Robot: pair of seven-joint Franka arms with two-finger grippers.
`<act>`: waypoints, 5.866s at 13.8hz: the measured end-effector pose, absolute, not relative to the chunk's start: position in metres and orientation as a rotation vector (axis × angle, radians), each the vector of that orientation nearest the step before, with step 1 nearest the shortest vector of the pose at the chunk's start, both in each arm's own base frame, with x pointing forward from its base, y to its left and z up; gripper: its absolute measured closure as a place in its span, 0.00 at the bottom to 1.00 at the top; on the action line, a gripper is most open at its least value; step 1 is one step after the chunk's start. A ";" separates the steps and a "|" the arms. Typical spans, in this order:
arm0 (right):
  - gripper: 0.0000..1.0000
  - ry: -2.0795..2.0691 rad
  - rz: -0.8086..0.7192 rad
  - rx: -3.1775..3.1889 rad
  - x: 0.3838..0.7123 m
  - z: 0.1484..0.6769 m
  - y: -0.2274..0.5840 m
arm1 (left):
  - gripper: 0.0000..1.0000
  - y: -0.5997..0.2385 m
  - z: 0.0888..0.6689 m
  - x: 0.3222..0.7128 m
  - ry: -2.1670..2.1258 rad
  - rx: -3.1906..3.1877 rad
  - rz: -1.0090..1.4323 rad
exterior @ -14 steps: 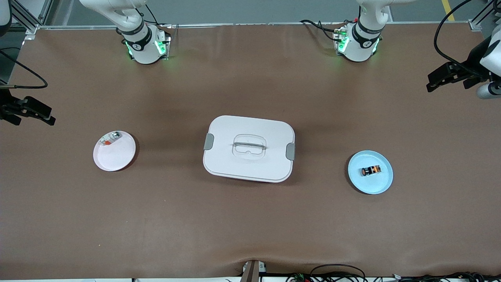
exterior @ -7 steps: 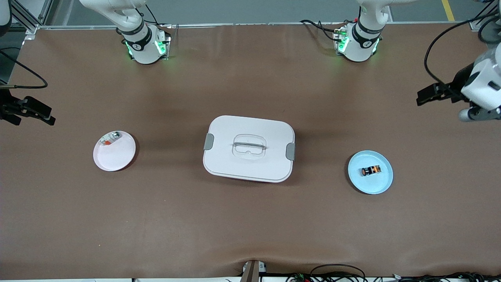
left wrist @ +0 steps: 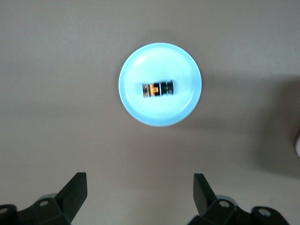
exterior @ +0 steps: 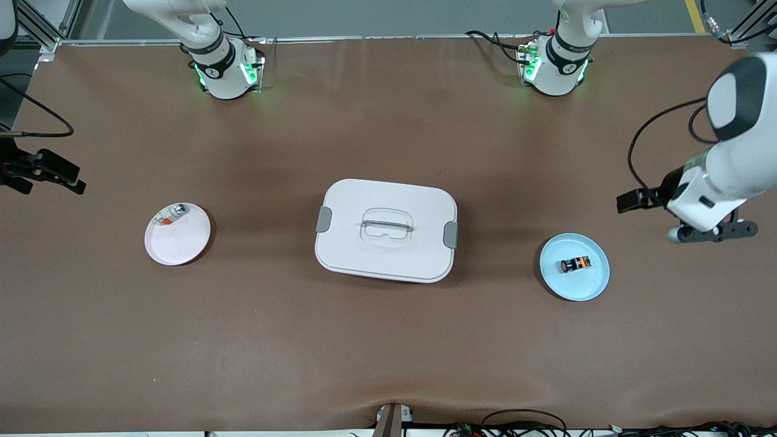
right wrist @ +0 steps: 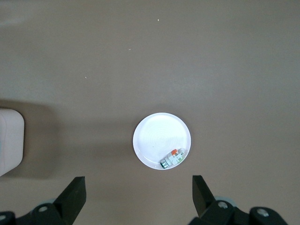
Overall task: Transfer orange switch to right arm and place
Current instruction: 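Lower the left gripper onto the orange switch on the blue plate, then close the left gripper on the switch and lift it, then carry the switch over the box while the right gripper reaches toward it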
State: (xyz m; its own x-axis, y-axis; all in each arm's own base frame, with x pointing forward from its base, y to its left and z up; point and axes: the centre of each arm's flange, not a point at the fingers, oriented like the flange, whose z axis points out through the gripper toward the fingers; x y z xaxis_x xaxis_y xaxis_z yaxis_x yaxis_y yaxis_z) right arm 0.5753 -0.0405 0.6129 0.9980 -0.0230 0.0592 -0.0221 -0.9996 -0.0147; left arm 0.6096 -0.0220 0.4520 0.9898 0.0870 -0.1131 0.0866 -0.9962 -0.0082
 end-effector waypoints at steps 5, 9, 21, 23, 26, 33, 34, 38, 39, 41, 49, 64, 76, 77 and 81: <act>0.00 0.035 -0.093 -3.126 0.575 0.613 -0.041 | 0.00 -0.020 0.365 0.631 -0.137 -3.139 0.138; 0.00 0.035 -0.093 -3.126 0.575 0.613 -0.041 | 0.00 -0.023 0.316 0.641 -0.162 -3.155 0.081; 0.00 0.036 -0.093 -3.126 0.575 0.613 -0.041 | 0.00 -0.028 0.212 0.637 -0.192 -3.178 0.048; 0.00 0.036 -0.093 -3.126 0.575 0.613 -0.041 | 0.00 -0.028 0.204 0.637 -0.194 -3.180 0.047; 0.00 0.036 -0.094 -3.126 0.575 0.613 -0.041 | 0.00 -0.028 0.190 0.637 -0.195 -3.183 0.046; 0.00 0.038 -0.101 -3.126 0.575 0.616 -0.042 | 0.12 -0.031 0.183 0.635 -0.191 -3.185 0.060; 0.00 0.038 -0.101 -3.126 0.575 0.616 -0.042 | 0.22 -0.032 0.182 0.635 -0.189 -3.186 0.062; 0.00 0.039 -0.101 -3.126 0.575 0.616 -0.042 | 0.28 -0.033 0.184 0.636 -0.186 -3.187 0.054; 0.00 0.039 -0.101 -3.126 0.575 0.616 -0.042 | 0.28 -0.034 0.188 0.638 -0.185 -3.188 0.042; 0.00 0.040 -0.101 -3.126 0.575 0.616 -0.042 | 0.28 -0.038 0.203 0.643 -0.176 -3.194 0.007; 0.00 0.040 -0.098 -3.126 0.575 0.615 -0.042 | 0.28 -0.106 0.310 0.641 -0.329 -3.211 -0.003; 0.00 -0.099 -0.037 -3.121 0.577 0.606 0.025 | 0.28 -0.296 0.426 0.607 -1.173 -3.275 0.416; 0.00 0.299 0.071 -2.829 0.522 0.563 0.280 | 0.28 -0.436 0.437 0.577 -1.694 -3.066 0.944; 0.00 0.331 0.041 -2.776 0.518 0.553 0.293 | 0.28 -0.444 0.433 0.575 -1.714 -3.060 0.973; 0.00 0.410 -0.055 -2.686 0.491 0.525 0.328 | 0.28 -0.465 0.423 0.568 -1.852 -2.960 1.036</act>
